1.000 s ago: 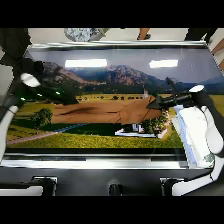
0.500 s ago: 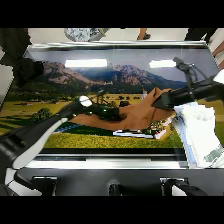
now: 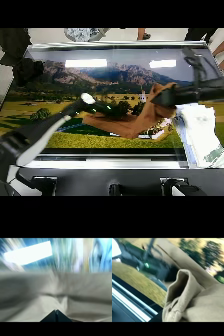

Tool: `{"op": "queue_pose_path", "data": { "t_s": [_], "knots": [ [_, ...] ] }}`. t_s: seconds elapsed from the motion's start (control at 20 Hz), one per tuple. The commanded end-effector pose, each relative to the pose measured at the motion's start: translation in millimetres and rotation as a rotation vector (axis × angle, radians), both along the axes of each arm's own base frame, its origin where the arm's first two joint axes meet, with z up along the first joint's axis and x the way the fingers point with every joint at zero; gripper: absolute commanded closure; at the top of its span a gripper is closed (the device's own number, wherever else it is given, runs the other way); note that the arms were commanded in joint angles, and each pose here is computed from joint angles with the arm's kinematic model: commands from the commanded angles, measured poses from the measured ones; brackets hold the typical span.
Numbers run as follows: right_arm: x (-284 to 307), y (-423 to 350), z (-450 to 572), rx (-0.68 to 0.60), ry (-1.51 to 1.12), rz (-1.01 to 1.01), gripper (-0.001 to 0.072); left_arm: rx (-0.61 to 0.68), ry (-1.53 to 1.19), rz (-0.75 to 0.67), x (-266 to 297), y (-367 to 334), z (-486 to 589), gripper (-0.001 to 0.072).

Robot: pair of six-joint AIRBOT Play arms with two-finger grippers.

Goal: Fold the shirts.

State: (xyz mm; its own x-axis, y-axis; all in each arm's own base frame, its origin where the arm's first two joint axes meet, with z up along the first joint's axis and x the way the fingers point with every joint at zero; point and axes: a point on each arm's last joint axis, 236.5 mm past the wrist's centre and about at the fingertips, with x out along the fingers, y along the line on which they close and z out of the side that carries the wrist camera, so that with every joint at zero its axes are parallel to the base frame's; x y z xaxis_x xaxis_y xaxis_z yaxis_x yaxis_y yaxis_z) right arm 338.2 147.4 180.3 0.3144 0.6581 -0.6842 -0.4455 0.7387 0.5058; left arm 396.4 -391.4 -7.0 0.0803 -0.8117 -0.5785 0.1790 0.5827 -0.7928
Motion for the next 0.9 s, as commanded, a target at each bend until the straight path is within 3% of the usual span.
{"op": "queue_pose_path", "data": {
  "t_s": [0.0, 0.15, 0.3, 0.35, 0.4, 0.45, 0.65, 0.75, 0.85],
  "knots": [
    [28, 73, -11, 0.123, -0.013, 0.05, 0.0671, 0.087, -0.157, 0.101, 50, 112, 59, 0.0684],
    [49, 163, -47, 0.252, 0.043, 0.065, 0.067, 0.139, -0.298, 0.241, 64, 211, 132, 0.0683],
    [60, 232, -113, 0.341, 0.204, -0.009, 0.0661, 0.158, -0.412, 0.331, 51, 266, 191, 0.0683],
    [62, 253, -134, 0.377, 0.258, -0.045, 0.0508, 0.16, -0.443, 0.35, 46, 275, 206, 0.0683],
    [62, 269, -148, 0.412, 0.275, -0.052, 0.0133, 0.162, -0.47, 0.361, 42, 280, 217, 0.0683],
    [63, 278, -152, 0.442, 0.244, -0.013, 0.0028, 0.162, -0.491, 0.368, 38, 282, 226, 0.0683],
    [67, 221, -143, 0.374, 0.204, 0.103, 0.0033, 0.224, -0.494, 0.348, 30, 288, 221, 0.0683],
    [68, 145, -144, 0.187, 0.182, 0.131, 0.0031, 0.283, -0.497, 0.351, 32, 299, 213, 0.0683],
    [52, 43, -162, -0.103, 0.26, 0.099, 0.0032, 0.328, -0.499, 0.351, 32, 307, 207, 0.0683]
  ]
}}
